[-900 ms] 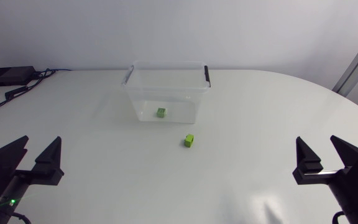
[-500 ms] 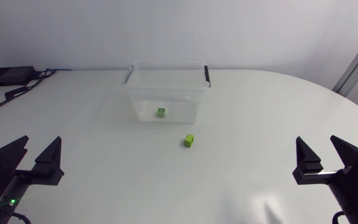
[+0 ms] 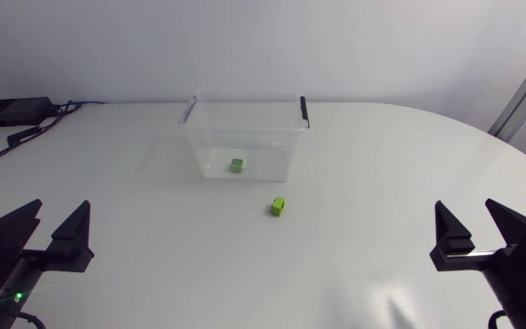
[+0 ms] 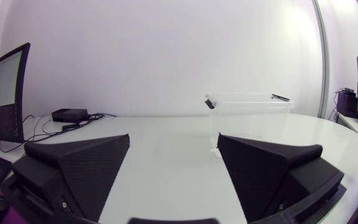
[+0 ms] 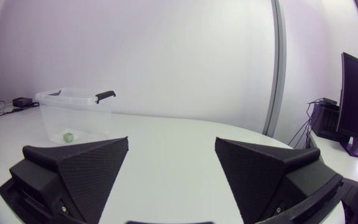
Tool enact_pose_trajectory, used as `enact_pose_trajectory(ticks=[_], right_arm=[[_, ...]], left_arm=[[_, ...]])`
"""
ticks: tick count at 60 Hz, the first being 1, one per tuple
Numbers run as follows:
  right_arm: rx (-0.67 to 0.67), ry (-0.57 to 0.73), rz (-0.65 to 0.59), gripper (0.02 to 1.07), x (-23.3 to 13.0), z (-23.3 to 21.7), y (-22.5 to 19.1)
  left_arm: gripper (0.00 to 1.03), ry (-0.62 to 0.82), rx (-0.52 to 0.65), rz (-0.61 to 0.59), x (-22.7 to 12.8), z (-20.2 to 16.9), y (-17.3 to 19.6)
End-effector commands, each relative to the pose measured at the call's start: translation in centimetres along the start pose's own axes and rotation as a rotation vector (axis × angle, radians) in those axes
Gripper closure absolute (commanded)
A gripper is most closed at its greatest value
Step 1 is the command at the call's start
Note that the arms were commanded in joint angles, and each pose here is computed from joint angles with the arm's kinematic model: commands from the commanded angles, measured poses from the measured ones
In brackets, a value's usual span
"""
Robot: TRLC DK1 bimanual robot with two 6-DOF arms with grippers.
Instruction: Place the duplo bricks in the container
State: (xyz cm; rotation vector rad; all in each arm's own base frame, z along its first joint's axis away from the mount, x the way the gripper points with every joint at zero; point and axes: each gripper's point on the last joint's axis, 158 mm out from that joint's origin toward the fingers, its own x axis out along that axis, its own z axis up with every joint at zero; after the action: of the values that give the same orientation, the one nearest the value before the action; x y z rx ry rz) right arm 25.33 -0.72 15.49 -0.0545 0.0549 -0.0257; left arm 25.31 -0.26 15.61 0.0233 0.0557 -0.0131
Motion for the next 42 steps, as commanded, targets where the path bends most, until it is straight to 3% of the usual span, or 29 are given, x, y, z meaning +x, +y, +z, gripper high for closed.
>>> enact_pose_trajectory(ticks=[1,23,35,42], right_arm=[[0.006,0.001,0.000,0.06,0.1,-0.5,0.0],[-0.007,0.040,0.027,0.06,0.5,1.2,0.5],[0.029,0.184,0.029,0.06,2.5,4.3,0.3],[0.072,0.294,0.058,0.06,3.6,5.0,2.3]], left_arm=[[0.04,0.001,0.006,0.000,0.1,-0.5,0.0],[0.04,0.002,0.006,0.000,0.1,-0.5,0.0],[0.04,0.002,0.006,0.000,0.1,-0.5,0.0],[0.04,0.001,0.006,0.000,0.1,-0.5,0.0]])
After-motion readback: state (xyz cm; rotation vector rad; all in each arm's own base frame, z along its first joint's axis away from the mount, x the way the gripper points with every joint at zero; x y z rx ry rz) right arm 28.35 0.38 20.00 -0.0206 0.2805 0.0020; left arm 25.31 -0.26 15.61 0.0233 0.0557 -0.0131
